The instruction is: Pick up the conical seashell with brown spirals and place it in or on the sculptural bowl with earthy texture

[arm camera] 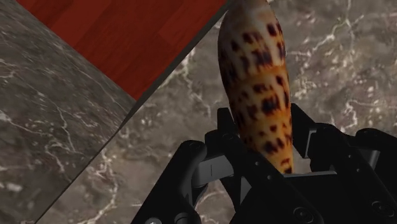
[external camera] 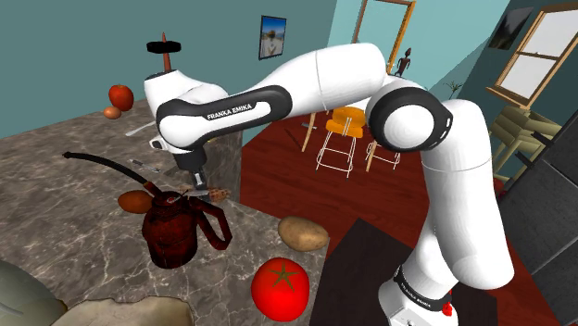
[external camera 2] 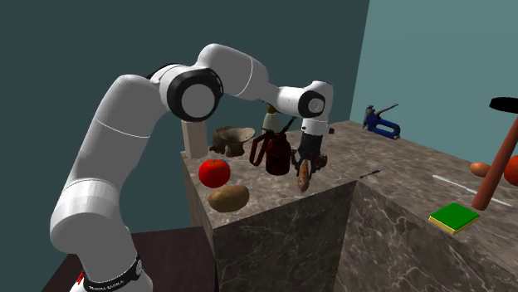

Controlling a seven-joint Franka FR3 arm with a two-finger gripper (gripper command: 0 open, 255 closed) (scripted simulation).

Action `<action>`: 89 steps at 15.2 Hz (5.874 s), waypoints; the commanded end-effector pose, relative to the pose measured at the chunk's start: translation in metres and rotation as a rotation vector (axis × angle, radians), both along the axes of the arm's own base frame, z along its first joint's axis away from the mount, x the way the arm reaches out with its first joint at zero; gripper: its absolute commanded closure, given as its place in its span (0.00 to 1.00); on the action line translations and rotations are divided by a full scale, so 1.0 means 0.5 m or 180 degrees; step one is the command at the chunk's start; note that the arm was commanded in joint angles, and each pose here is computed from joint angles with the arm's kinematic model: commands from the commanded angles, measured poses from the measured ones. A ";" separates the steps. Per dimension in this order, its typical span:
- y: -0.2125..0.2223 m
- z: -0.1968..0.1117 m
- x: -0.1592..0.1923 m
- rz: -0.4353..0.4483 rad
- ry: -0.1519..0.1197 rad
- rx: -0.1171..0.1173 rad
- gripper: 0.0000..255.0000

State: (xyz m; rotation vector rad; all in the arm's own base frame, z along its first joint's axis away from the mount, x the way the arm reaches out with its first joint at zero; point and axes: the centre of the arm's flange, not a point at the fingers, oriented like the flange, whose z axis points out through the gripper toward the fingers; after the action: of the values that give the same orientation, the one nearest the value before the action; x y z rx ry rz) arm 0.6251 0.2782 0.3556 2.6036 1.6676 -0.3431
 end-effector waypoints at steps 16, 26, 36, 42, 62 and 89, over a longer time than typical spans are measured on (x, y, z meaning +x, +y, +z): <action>0.001 0.180 -0.001 0.0000 0.0001 0.0000 1.00; 0.001 0.286 -0.001 0.0000 0.0001 0.0000 1.00; 0.021 0.377 -0.019 0.0000 0.0001 0.0000 1.00; 0.141 0.376 -0.121 0.0000 0.0001 0.0000 1.00; 0.543 0.372 -0.464 0.0000 0.0001 0.0000 1.00; 0.630 0.237 -0.538 0.0000 0.0001 0.0000 0.00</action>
State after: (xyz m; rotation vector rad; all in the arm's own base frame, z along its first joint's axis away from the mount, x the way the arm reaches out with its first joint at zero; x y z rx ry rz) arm 0.3559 0.5931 0.4742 2.6035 1.6678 -0.3435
